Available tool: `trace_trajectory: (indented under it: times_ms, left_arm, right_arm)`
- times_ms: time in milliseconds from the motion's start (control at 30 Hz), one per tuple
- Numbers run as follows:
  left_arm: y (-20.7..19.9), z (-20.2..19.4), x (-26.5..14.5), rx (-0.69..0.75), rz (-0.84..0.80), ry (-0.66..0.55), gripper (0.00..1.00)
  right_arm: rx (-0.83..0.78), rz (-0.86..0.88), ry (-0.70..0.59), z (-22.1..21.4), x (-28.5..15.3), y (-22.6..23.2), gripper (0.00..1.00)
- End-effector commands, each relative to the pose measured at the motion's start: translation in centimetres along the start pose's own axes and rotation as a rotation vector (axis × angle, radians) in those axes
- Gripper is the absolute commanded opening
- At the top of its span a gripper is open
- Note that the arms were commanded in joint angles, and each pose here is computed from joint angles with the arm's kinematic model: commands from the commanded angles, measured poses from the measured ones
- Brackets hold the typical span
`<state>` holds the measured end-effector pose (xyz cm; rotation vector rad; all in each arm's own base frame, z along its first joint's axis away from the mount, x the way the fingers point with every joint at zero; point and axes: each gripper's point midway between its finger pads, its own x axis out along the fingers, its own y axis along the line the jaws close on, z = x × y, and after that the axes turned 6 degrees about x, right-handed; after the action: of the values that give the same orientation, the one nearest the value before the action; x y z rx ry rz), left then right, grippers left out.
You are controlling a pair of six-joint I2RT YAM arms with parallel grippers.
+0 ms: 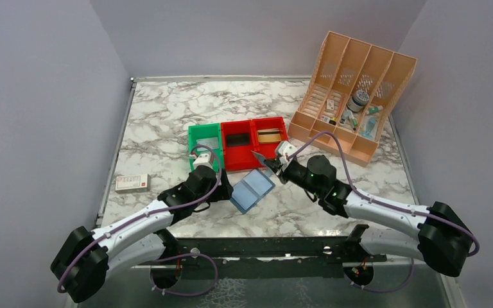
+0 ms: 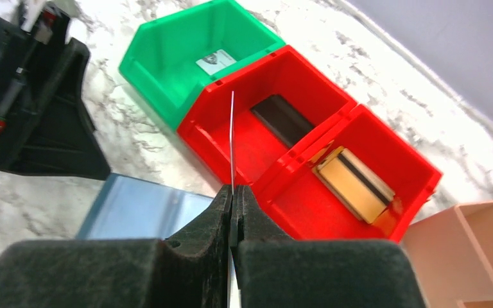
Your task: Take the credit cards out of the card holder
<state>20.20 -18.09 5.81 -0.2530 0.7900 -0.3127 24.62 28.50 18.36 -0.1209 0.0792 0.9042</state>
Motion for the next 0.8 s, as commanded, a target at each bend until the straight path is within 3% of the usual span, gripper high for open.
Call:
trace_trajectory:
  times_ms: [0,200,333,767]
  left_arm:
    - [1.5,0.8,-0.4,-0.024,0.075,-0.035,0.80]
    - [2.4,1.0,-1.0,-0.034,0.100,-0.072,0.83]
    - [2.7,1.6,-1.7,-0.051,0.101,-0.110,0.83]
    - [4.2,2.2,-3.2,-0.063,0.136,-0.169,0.86]
  right_arm:
    - [-0.186,-0.011,-0.037,2.4,1.1,-0.9,0.01]
    - [-0.249,-0.006,-0.055,3.2,2.9,-1.0,0.01]
    - [-0.283,0.080,-0.001,2.9,5.5,0.1,0.01]
    - [-0.329,0.087,0.154,-0.4,12.9,-0.3,0.01]
